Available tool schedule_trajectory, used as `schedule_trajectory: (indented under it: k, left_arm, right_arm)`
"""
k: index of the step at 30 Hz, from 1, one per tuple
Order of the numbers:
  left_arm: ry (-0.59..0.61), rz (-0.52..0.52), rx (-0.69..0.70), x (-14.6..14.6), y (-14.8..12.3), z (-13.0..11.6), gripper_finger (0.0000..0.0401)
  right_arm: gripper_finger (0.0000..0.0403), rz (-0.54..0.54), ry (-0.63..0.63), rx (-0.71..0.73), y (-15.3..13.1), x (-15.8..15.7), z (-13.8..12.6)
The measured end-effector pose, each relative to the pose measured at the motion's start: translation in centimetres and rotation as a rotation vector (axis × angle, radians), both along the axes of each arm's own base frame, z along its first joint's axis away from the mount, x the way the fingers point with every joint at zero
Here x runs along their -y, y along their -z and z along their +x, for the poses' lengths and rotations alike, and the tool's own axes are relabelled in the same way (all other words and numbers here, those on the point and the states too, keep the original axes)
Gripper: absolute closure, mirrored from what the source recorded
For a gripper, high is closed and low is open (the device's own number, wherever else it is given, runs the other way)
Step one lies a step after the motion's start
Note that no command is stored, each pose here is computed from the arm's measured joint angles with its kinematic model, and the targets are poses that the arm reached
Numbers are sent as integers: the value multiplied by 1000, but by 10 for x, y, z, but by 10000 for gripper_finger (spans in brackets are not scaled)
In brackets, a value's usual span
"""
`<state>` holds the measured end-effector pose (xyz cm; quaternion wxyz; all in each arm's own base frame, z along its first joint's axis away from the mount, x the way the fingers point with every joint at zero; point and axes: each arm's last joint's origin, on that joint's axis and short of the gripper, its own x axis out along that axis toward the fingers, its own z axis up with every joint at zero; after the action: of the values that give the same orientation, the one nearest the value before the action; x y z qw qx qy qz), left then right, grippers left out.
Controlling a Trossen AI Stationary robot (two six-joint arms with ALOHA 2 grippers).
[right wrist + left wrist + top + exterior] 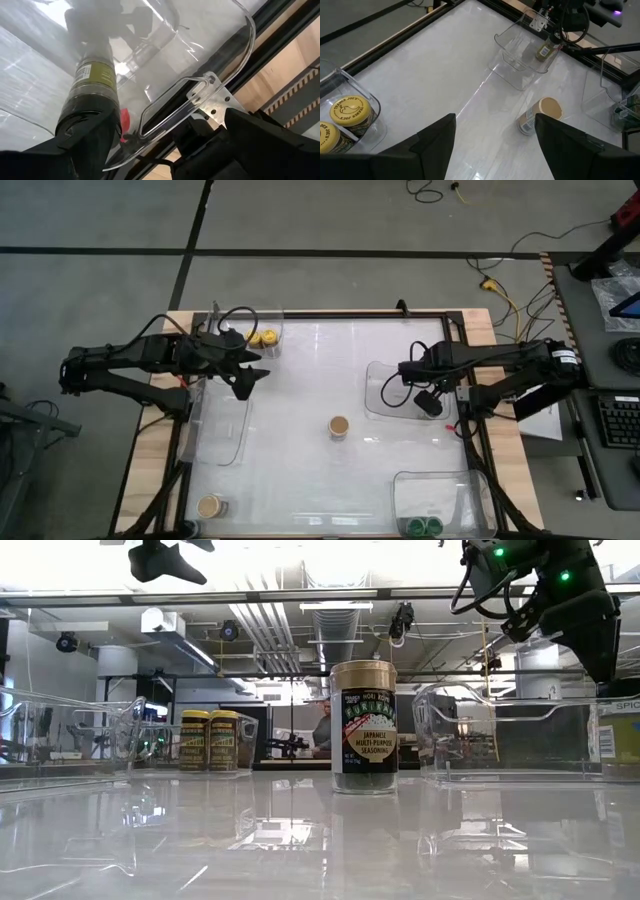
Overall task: Sort spices by type
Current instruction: Adjust the black seasoning bottle in the middle right transparent bin
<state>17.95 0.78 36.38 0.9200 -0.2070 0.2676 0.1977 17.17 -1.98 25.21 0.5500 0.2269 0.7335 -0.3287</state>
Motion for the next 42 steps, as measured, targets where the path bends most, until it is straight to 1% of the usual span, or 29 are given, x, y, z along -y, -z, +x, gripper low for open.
schedule_trajectory:
  k: [3, 9, 13, 17, 21, 27, 31, 37, 42]
  left_arm:
    - [0, 0, 0, 0, 0, 0, 145]
    - [0, 0, 0, 0, 0, 0, 145]
    - [2, 3, -1, 0, 0, 0, 145]
    - [5, 7, -2, 0, 0, 0, 145]
    - [5, 8, -2, 0, 0, 0, 145]
    - [-3, -2, 1, 0, 0, 0, 145]
    - [-5, -4, 2, 0, 0, 0, 145]
    - [-5, -4, 2, 0, 0, 0, 145]
    - [-6, -4, 2, 0, 0, 0, 145]
  right_arm:
    - [39, 14, 4, 2, 0, 0, 0]
    - [39, 7, 2, 9, -2, 0, 1]
    - [39, -24, 7, 56, -13, 1, 6]
    - [39, -42, 22, 133, -23, 2, 12]
    - [39, -19, 25, 174, -18, 1, 16]
    - [39, -6, 19, 73, 3, 0, 6]
    - [39, -2, 20, 22, 12, 0, 1]
    - [39, -2, 25, 1, 15, -1, -1]
    - [39, -28, 19, -1, 15, 0, -1]
